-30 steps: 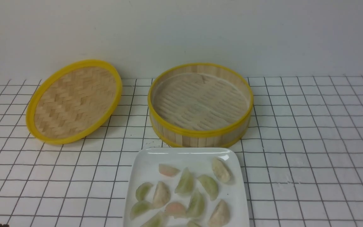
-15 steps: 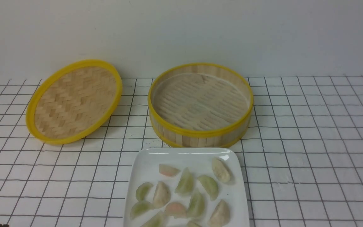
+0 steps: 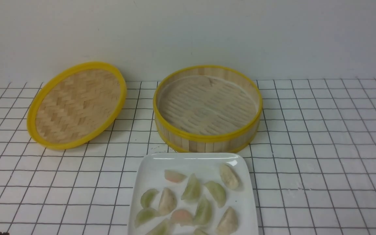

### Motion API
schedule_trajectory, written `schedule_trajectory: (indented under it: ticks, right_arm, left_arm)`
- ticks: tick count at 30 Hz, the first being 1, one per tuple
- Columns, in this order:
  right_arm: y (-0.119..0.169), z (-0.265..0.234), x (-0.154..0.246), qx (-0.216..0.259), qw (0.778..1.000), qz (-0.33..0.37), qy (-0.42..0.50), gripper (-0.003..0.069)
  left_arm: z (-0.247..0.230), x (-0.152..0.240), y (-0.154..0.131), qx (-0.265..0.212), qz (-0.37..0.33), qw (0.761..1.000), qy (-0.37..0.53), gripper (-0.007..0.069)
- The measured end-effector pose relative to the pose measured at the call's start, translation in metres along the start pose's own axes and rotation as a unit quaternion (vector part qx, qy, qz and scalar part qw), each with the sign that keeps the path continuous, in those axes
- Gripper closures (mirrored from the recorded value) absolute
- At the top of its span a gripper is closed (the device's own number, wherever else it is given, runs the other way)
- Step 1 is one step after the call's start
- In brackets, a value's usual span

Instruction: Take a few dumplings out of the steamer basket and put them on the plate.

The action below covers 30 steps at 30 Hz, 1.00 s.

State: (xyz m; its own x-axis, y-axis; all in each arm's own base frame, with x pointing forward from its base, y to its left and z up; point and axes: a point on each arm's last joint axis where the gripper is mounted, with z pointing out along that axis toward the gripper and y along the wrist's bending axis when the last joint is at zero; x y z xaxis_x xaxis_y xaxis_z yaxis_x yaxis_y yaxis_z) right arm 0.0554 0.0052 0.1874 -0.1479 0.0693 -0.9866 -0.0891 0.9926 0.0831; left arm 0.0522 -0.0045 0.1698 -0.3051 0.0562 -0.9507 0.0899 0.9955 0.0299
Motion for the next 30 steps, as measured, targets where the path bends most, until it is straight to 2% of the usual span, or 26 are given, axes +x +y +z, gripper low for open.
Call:
schedule_trajectory:
  ticks: [2,5,30]
  right_arm:
    - [-0.0033,0.0002,0.0066,0.026,0.999,0.004,0.027,0.0673]
    - [-0.0044,0.0000,0.0071,0.036,0.999,0.004,0.031,0.0673]
    - [-0.0045,-0.0001,0.0073,0.036,0.999,0.004,0.033,0.0673]
  left_arm:
    - [0.0000,0.0000,0.0000,0.000,0.000,1.000,0.000,0.0631]
    - [0.0000,0.0000,0.0000,0.000,0.000,1.000,0.000,0.0631]
    - [0.0000,0.0001,0.0000,0.000,0.000,1.000,0.000,0.0631]
